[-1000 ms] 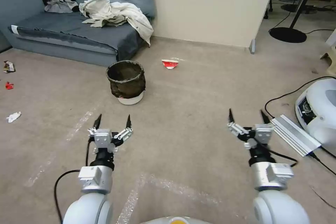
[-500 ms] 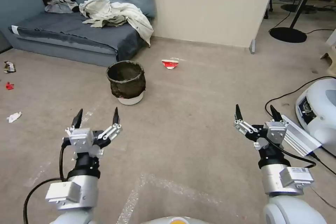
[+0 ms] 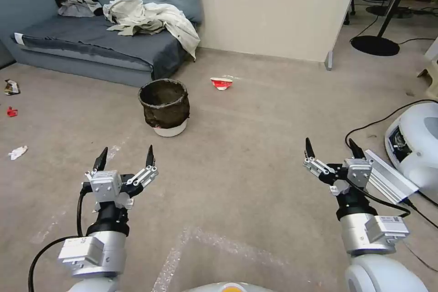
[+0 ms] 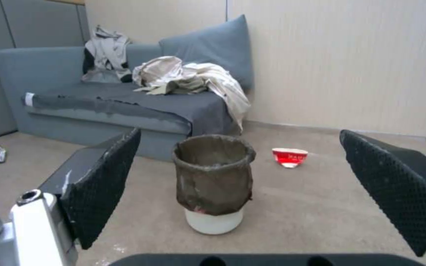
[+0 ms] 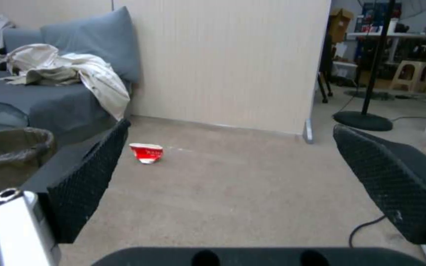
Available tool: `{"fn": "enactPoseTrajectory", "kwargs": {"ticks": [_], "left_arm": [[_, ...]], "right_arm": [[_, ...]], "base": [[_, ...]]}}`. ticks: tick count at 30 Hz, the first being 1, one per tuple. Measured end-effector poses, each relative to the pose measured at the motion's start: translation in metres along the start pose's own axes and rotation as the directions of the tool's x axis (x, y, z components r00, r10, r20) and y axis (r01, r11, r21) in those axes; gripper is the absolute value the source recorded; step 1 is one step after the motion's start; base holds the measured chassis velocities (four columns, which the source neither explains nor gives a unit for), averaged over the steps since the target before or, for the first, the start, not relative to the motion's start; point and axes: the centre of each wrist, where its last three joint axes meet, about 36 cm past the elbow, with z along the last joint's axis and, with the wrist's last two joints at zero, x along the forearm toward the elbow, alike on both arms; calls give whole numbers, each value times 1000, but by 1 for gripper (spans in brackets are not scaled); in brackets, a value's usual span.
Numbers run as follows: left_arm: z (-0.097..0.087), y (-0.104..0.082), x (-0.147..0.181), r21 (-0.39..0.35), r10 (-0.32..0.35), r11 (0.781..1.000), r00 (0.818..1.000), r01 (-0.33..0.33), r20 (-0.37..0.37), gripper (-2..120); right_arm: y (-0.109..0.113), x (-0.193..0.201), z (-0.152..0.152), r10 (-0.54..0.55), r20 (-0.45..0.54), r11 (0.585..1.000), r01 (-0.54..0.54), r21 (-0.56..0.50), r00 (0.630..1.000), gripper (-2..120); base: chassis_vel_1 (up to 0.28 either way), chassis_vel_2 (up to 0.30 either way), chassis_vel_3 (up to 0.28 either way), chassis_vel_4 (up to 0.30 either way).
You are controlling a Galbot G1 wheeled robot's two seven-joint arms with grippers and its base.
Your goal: Pick up the trash can from the floor.
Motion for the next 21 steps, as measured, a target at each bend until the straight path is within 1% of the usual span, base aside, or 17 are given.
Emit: {"fn": "enactPoseTrajectory", "kwargs": {"ticks": [15,21], "left_arm": [[1,-1,0,-9,8,1000,1000,-8,-5,100],[1,-2,-1,-13,11,1000,1000,-11,2,100]], "right_arm": [[0,0,2,4,-4,1000,-4,1,1000,100],[1,0,2,8,0,1000,-8,-1,1000,100]], "base": [[0,0,0,0],[62,65,68,65]]}}
